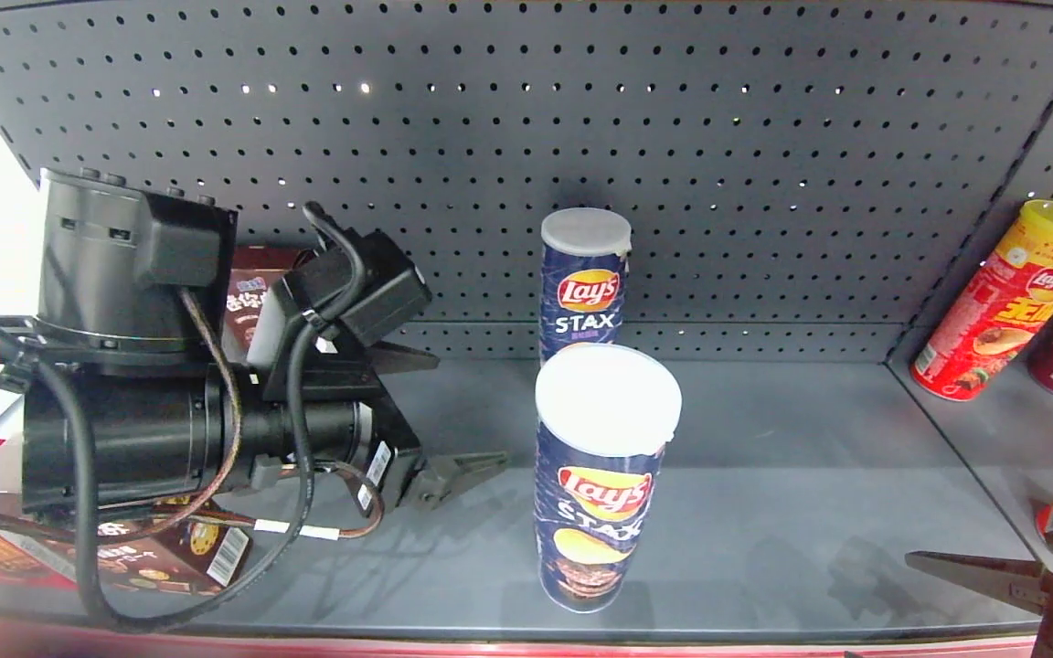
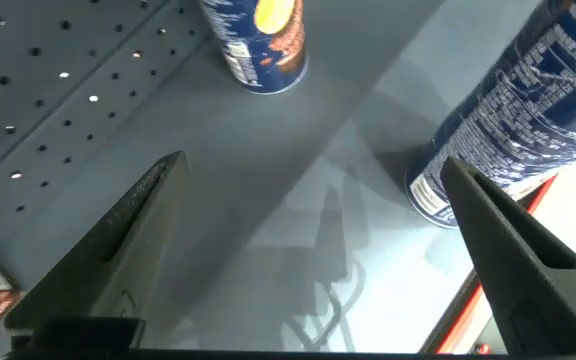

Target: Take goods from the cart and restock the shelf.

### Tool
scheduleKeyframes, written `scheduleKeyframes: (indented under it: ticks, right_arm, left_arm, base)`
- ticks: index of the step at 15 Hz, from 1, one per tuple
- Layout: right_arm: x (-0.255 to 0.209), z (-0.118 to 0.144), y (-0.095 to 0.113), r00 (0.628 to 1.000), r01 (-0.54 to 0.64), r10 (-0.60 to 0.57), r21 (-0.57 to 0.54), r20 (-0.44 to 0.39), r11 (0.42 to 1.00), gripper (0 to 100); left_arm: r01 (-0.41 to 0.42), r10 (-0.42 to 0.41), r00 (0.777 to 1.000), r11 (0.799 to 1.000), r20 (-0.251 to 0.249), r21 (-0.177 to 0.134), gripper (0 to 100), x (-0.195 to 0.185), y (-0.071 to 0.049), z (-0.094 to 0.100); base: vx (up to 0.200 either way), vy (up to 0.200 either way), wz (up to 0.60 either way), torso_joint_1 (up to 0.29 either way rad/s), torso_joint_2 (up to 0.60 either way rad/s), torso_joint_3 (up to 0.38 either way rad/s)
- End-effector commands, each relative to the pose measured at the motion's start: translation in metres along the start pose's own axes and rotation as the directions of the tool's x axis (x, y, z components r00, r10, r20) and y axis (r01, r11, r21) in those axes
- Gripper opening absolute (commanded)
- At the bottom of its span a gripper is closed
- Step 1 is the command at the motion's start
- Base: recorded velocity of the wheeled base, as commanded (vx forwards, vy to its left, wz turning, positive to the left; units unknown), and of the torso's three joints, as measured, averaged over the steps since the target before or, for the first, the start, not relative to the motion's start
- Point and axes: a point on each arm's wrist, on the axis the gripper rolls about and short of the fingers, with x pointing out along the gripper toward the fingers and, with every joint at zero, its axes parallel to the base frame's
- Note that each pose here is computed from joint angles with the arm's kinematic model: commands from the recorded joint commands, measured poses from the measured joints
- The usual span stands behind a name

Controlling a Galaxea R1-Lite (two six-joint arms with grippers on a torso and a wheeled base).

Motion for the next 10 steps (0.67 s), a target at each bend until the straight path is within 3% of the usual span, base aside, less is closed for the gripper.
scheduleKeyframes:
  ticks: [1,7,10]
  right_arm:
    - [0.000,0.001,0.000,1.000,0.001,-0.001,0.000,0.003,1.000,100]
    - [0.000,0.002,0.000,1.000,0.001,-0.001,0.000,0.004,1.000,100]
    - [0.000,0.002,0.000,1.000,0.001,-0.001,0.000,0.006,1.000,100]
  left_arm:
    - [0.018,-0.018,1.000,1.000,-0.010,0.004,100,0.003,-0.004,-0.002]
    - [0.059,-0.058,0.996,0.998,-0.062,0.005,100,0.002,-0.017,-0.017]
    - [0.062,-0.062,0.996,0.998,-0.060,0.008,100,0.001,-0.019,-0.018]
  base:
    - [0.000,0.000,0.00,0.000,0.00,0.000]
    - [0.000,0.000,0.00,0.000,0.00,0.000]
    - [0.000,0.000,0.00,0.000,0.00,0.000]
